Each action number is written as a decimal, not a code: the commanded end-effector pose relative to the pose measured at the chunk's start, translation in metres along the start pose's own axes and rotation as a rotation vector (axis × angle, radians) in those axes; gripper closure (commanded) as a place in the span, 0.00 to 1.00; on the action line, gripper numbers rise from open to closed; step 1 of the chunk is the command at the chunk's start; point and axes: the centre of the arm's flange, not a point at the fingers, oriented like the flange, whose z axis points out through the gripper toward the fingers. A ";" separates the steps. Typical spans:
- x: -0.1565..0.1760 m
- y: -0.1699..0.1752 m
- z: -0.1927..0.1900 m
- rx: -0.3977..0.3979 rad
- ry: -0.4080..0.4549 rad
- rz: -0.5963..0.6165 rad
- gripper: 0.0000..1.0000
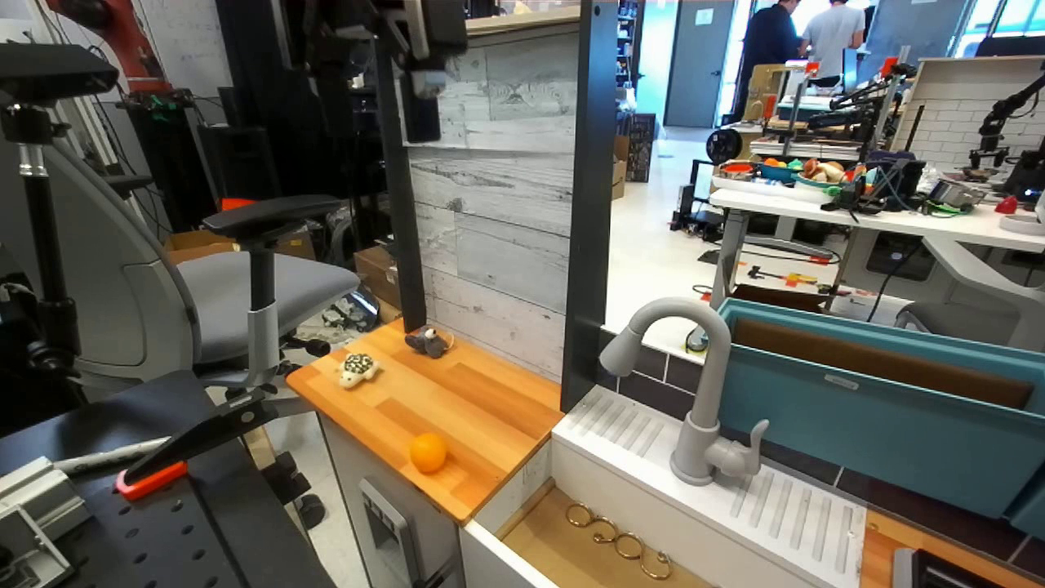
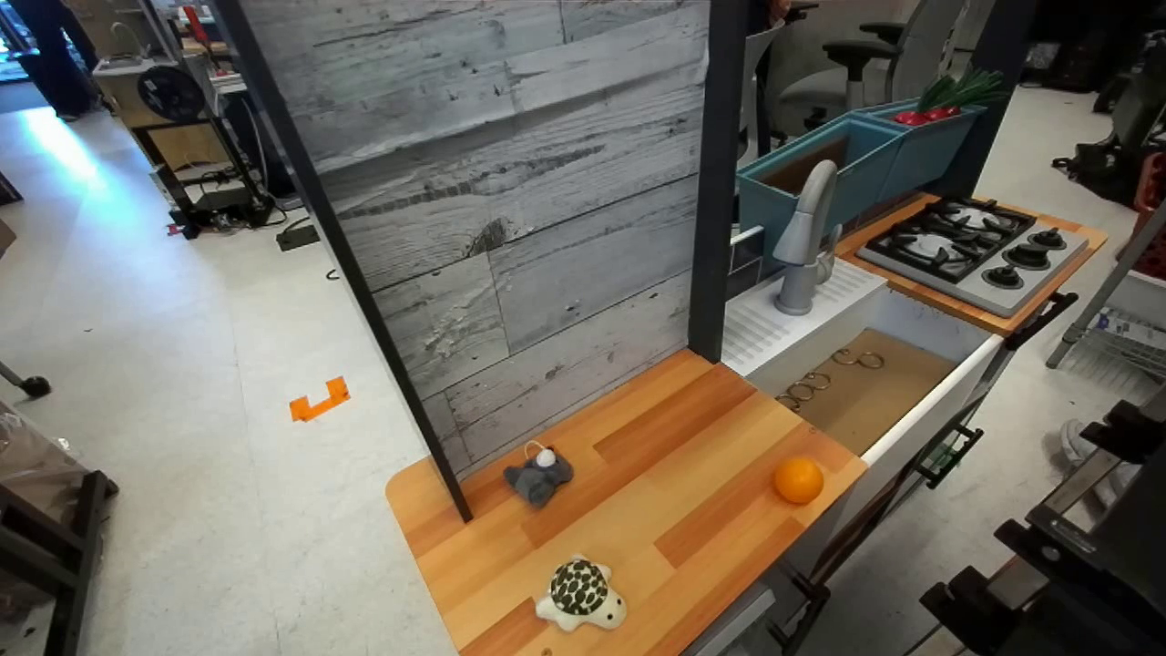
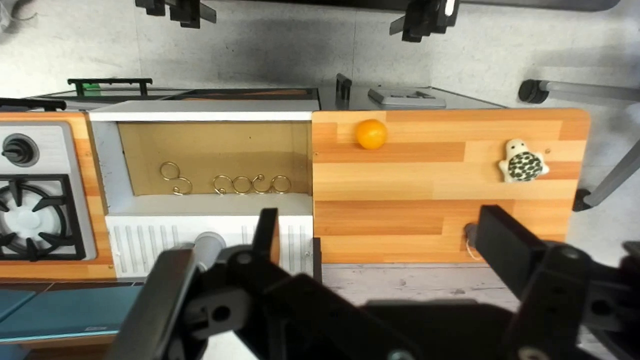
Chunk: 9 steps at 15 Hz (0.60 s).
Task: Push the faucet to the middle
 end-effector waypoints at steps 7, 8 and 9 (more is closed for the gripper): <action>0.061 0.029 0.129 -0.094 0.178 0.269 0.00; 0.061 0.034 0.138 -0.112 0.191 0.300 0.00; 0.061 0.039 0.144 -0.121 0.221 0.328 0.00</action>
